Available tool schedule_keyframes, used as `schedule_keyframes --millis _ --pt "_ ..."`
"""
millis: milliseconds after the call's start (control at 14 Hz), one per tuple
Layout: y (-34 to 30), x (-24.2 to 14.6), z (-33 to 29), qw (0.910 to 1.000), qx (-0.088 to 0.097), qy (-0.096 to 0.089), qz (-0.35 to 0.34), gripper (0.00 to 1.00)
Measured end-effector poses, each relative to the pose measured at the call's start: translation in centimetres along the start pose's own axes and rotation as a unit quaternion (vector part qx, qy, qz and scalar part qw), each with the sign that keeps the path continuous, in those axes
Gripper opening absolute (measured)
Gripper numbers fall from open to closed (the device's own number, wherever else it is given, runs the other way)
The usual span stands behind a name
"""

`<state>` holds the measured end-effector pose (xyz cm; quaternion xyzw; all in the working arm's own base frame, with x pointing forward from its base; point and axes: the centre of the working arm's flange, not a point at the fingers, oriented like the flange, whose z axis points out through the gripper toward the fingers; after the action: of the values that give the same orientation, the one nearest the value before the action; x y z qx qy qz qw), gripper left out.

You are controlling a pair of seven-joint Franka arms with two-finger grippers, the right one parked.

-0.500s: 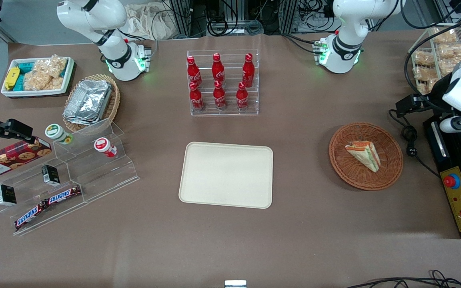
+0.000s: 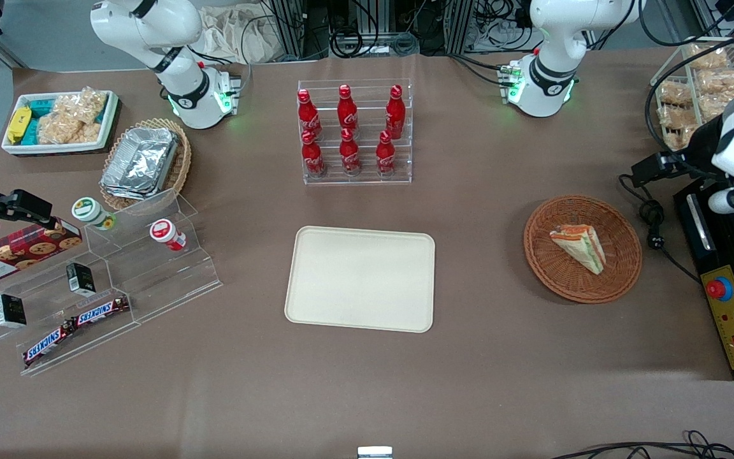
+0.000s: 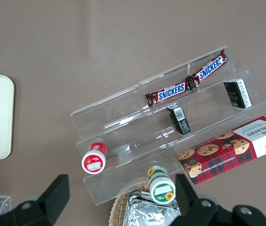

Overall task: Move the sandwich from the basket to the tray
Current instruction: 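Move the left gripper down over the sandwich in the wicker basket, then close the left gripper on the wrapped sandwich in the basket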

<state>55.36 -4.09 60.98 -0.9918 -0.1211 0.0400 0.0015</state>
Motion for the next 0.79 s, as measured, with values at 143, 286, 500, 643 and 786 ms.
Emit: schedule_keyframes --millis 143,286,500,643,786 --pt "0.0 0.3 2.8 0.9983 0.009 -0.025 -0.051 0.99" --pt "-0.6 1.0 6.4 0.9959 0.013 -0.034 -0.083 0.99" --pt "-1.7 2.0 13.5 0.9918 0.007 -0.021 -0.126 0.99" --pt "-2.0 1.5 18.9 0.9885 0.005 -0.012 -0.151 0.99" --pt "-2.5 0.6 23.7 0.9863 -0.002 0.003 -0.165 0.99"
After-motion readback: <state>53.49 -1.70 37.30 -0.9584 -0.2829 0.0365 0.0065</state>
